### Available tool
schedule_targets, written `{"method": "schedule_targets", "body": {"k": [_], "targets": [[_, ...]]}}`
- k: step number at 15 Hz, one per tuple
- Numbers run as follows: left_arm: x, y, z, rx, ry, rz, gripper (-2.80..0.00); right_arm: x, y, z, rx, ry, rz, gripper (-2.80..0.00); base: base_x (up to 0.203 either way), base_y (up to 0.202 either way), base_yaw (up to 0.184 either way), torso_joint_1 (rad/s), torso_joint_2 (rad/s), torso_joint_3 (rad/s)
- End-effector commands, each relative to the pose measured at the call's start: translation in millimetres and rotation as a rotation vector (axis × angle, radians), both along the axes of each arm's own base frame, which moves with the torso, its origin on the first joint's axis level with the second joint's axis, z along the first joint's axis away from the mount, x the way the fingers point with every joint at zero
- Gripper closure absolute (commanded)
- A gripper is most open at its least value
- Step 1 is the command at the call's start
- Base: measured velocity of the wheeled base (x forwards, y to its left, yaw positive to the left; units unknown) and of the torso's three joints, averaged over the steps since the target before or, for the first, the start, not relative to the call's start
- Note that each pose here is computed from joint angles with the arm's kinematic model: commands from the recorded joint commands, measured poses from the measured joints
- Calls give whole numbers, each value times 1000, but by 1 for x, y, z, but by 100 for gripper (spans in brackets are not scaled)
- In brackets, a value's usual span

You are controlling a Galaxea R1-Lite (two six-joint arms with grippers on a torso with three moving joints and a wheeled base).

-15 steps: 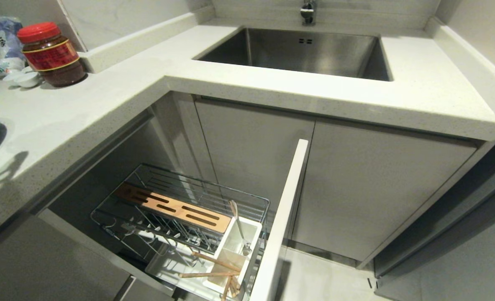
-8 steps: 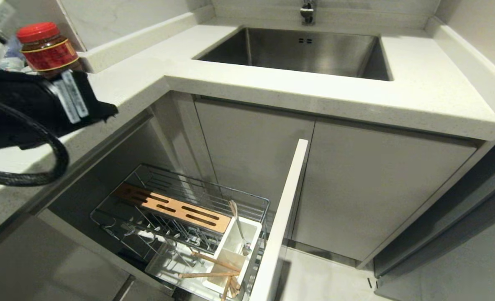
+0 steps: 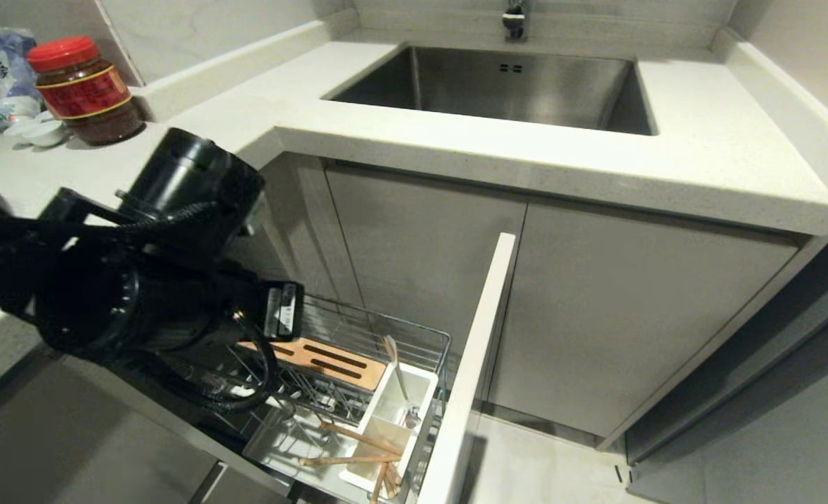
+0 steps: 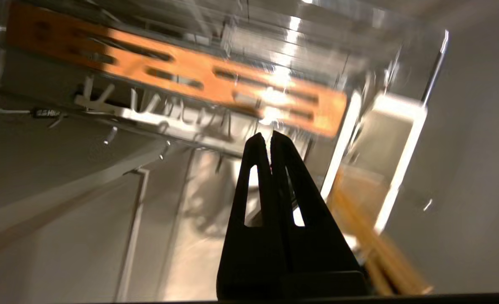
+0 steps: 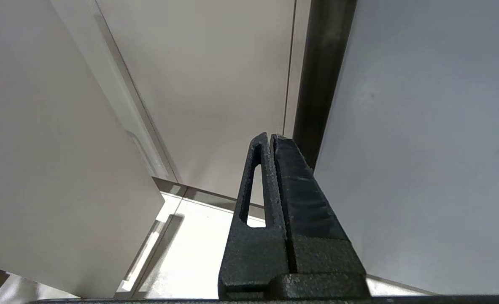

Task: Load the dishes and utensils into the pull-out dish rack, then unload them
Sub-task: Take the fork out of the cupboard

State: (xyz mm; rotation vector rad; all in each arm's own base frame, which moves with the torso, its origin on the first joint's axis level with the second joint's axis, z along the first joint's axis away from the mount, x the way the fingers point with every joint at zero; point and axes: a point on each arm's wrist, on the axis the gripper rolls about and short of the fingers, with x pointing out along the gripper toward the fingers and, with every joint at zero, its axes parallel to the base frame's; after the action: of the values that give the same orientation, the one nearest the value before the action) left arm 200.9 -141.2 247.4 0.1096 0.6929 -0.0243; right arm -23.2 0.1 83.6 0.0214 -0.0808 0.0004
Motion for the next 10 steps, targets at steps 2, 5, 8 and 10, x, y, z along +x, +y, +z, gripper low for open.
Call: {"method": "schedule_targets", "body": {"k": [2,5,8,10], "targets": [[-3,-24,-19,134,53,-153,-280,2,0,-7,0,24,0,0,0,0,0,0,0,0],[0,-28,-19,208,13,-252,-280,2,0,-7,0,24,0,0,0,0,0,0,0,0],[6,-28,-22,329,8,-427,-280,2,0,-7,0,26,0,0,0,0,0,0,0,0],[11,-23,-23,304,38,-565,-280,2,0,-7,0,24,0,0,0,0,0,0,0,0]]}}
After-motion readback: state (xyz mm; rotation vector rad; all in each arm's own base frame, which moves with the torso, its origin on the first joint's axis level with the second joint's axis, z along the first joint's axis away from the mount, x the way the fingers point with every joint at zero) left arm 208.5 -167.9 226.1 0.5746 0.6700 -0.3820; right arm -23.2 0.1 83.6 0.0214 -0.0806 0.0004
